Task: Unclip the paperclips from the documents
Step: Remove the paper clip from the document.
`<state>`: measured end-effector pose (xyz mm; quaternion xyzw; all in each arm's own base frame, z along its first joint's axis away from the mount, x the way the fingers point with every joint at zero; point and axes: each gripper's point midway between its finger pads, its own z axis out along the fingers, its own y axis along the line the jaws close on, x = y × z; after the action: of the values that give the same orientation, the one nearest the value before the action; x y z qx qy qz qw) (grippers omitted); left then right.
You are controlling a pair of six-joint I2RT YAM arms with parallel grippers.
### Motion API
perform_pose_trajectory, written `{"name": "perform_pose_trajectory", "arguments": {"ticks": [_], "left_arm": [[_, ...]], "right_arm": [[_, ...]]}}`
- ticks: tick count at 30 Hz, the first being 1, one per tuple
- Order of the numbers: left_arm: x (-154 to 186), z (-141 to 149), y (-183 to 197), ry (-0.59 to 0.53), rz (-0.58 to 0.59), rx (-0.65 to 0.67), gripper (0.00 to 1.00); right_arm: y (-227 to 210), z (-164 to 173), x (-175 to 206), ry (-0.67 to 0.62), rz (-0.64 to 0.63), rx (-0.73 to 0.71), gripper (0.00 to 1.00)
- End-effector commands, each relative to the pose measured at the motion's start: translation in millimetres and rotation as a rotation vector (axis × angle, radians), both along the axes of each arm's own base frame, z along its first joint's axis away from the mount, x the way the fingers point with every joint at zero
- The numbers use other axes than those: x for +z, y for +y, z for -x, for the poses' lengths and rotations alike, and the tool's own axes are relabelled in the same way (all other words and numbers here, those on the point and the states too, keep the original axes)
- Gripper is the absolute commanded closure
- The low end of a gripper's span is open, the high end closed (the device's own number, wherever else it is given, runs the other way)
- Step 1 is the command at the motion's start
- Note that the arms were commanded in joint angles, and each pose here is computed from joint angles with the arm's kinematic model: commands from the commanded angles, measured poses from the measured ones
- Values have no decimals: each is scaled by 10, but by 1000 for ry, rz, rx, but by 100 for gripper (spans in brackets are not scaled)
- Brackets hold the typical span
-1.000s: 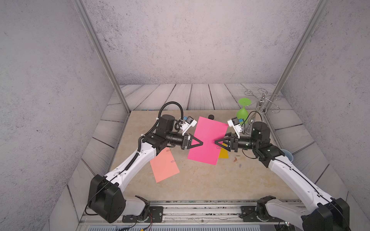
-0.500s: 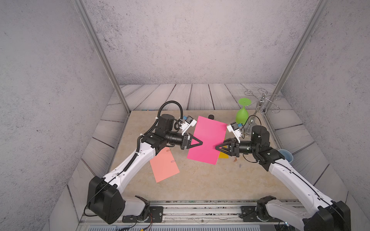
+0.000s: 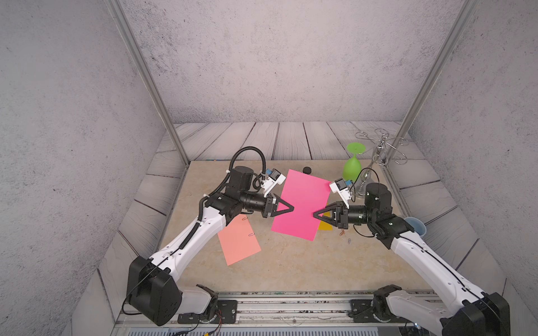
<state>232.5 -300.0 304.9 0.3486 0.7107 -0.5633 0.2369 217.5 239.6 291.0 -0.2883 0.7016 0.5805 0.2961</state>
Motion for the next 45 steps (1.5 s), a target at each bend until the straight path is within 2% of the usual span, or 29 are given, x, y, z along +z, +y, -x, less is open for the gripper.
{"name": "perform_pose_trajectory", "arguments": {"ticks": [1, 6, 12, 16, 21, 37, 45], "left_arm": [[198, 10, 43, -67, 29, 3, 100], [193, 4, 52, -68, 29, 7, 100], [184, 3, 59, -67, 28, 6, 100], [175, 9, 62, -66, 27, 5, 100], [159, 19, 68, -65, 22, 3, 100], [132, 26, 92, -62, 16, 8, 100], [142, 22, 101, -70, 16, 13, 100]], "right_arm": [[-19, 47, -3, -15, -2, 5, 82], [-20, 50, -37, -7, 3, 7, 81], [-33, 32, -31, -17, 9, -11, 85], [-24, 10, -14, -14, 2, -13, 80], [-23, -16, -13, -10, 1, -21, 80], [-47, -35, -36, 0, 3, -31, 97], [-60, -32, -62, 1, 13, -39, 97]]}}
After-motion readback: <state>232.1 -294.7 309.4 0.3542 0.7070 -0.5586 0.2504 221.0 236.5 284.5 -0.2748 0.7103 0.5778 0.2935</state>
